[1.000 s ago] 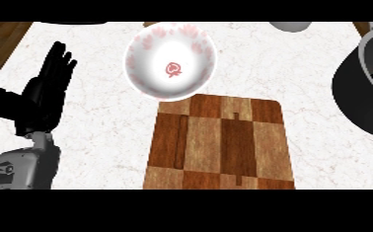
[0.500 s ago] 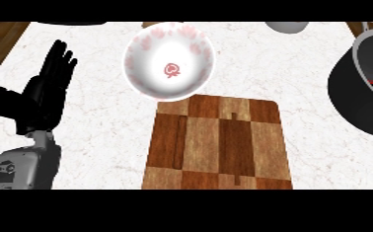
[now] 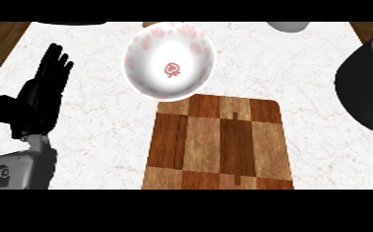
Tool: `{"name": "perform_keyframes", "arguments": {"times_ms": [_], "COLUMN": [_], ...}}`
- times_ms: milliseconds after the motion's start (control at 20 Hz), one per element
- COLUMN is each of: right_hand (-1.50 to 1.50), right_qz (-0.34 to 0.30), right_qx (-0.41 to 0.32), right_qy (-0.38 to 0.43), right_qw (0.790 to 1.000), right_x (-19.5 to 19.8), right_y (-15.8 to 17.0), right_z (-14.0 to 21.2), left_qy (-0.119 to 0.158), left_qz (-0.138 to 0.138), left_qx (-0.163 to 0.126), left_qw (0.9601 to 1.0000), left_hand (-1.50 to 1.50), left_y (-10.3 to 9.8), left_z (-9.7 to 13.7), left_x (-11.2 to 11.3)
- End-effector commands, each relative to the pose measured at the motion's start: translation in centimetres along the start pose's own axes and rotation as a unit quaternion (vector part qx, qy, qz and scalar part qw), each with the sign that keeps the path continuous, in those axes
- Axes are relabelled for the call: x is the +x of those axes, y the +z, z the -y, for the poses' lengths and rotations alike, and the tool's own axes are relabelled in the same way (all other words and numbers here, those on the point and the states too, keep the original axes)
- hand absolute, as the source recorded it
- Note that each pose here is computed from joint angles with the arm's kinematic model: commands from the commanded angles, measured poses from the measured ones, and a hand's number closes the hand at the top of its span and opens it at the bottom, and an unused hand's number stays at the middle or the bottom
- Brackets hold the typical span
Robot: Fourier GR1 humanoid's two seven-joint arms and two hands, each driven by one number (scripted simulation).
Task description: Pick the tomato from the cutting board and place it in the pot
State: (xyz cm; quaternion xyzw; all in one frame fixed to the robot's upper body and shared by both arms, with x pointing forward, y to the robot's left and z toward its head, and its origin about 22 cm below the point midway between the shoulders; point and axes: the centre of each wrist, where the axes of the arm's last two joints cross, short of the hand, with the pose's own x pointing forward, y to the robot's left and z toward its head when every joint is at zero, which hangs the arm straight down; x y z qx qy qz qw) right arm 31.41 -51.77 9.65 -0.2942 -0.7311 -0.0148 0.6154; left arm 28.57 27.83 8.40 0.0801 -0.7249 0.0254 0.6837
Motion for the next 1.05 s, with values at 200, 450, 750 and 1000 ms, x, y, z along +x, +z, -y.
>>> {"name": "perform_keyframes", "arguments": {"times_ms": [200, 450, 750, 1000], "right_hand": [-1.50, -1.50, -1.50, -1.50], "right_qz": [-0.009, -0.008, -0.007, -0.014], "right_qx": [-0.005, 0.000, 0.007, 0.012], "right_qy": [-0.058, -0.047, -0.043, -0.050], "right_qw": [0.998, 0.999, 0.999, 0.999], "right_x": [-0.1, 0.1, -1.9, -1.1], "right_y": [2.3, 4.1, 6.3, 7.0], "right_z": [9.2, 13.1, 13.7, 15.7], "left_qy": [-0.003, 0.003, 0.005, 0.002], "left_qz": [0.000, 0.003, 0.001, -0.004], "left_qx": [0.009, -0.004, -0.001, -0.002], "left_qw": [1.0000, 1.0000, 1.0000, 1.0000], "left_hand": [0.00, 0.00, 0.00, 0.00], "left_y": [-0.3, 0.4, 0.3, 0.2], "left_z": [-0.5, 1.2, 1.6, 0.2], "left_x": [1.2, -0.6, -0.7, 0.7]}}
